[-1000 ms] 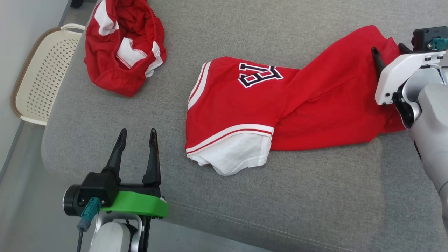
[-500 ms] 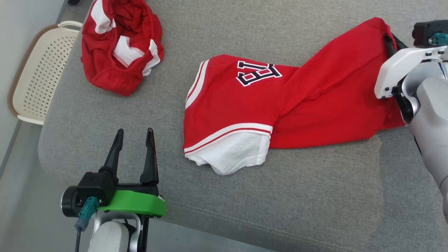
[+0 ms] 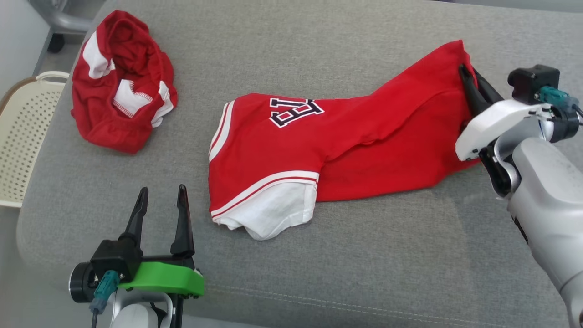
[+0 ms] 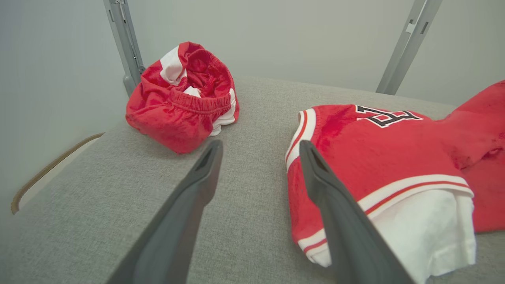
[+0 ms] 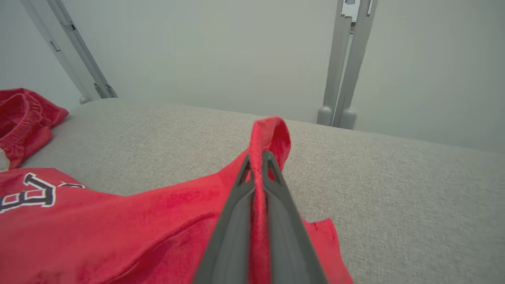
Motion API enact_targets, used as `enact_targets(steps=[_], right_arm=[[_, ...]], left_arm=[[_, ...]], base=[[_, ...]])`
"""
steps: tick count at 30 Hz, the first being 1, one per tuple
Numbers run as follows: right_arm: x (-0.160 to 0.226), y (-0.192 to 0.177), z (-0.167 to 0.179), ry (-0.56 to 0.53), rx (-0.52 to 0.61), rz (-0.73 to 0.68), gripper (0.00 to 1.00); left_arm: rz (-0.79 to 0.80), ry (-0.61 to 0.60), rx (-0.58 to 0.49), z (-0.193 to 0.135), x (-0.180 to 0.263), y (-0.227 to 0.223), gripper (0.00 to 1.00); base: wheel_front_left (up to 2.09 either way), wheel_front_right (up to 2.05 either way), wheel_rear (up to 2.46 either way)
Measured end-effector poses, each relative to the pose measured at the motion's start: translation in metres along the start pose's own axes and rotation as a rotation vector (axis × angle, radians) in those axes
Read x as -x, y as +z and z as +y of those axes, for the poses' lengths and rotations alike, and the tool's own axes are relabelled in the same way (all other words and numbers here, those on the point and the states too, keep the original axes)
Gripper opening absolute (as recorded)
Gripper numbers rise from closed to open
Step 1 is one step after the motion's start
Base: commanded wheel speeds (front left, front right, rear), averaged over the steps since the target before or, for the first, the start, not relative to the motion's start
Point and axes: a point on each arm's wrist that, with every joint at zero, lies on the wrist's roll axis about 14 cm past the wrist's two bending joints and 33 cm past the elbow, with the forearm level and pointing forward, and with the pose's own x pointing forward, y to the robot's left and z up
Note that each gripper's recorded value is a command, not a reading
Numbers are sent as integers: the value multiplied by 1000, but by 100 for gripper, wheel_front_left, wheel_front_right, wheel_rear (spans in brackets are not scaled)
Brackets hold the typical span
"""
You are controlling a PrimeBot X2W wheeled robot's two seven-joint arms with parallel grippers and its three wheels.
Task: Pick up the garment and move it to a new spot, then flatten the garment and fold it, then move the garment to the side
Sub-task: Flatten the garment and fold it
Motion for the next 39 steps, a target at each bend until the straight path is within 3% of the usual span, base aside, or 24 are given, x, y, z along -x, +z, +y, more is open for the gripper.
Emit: enact_targets(steps=[19, 25, 26, 27, 28, 39], right_arm=[[161, -15, -28, -128, -222, -82, 0], [187, -51, -22, -165, -270, 12, 0], [189, -58, -22, -172, -279, 42, 16], [192, -63, -22, -175, -268, 56, 54], [194, -65, -25, -184, -252, 66, 100], [197, -44, -55, -288, -185, -23, 100]], left_arm=[[-7, -138, 28, -43, 2, 0, 100], [-4, -146, 31, -44, 6, 0, 100], [-3, -144, 31, -43, 6, 0, 100], [-3, -143, 31, -43, 6, 0, 100], [-2, -142, 31, -43, 6, -1, 100], [0, -143, 31, -43, 7, -2, 100]], base=[[0, 0, 0], [0, 0, 0], [0, 0, 0], [0, 0, 0], [0, 0, 0], [0, 0, 0]])
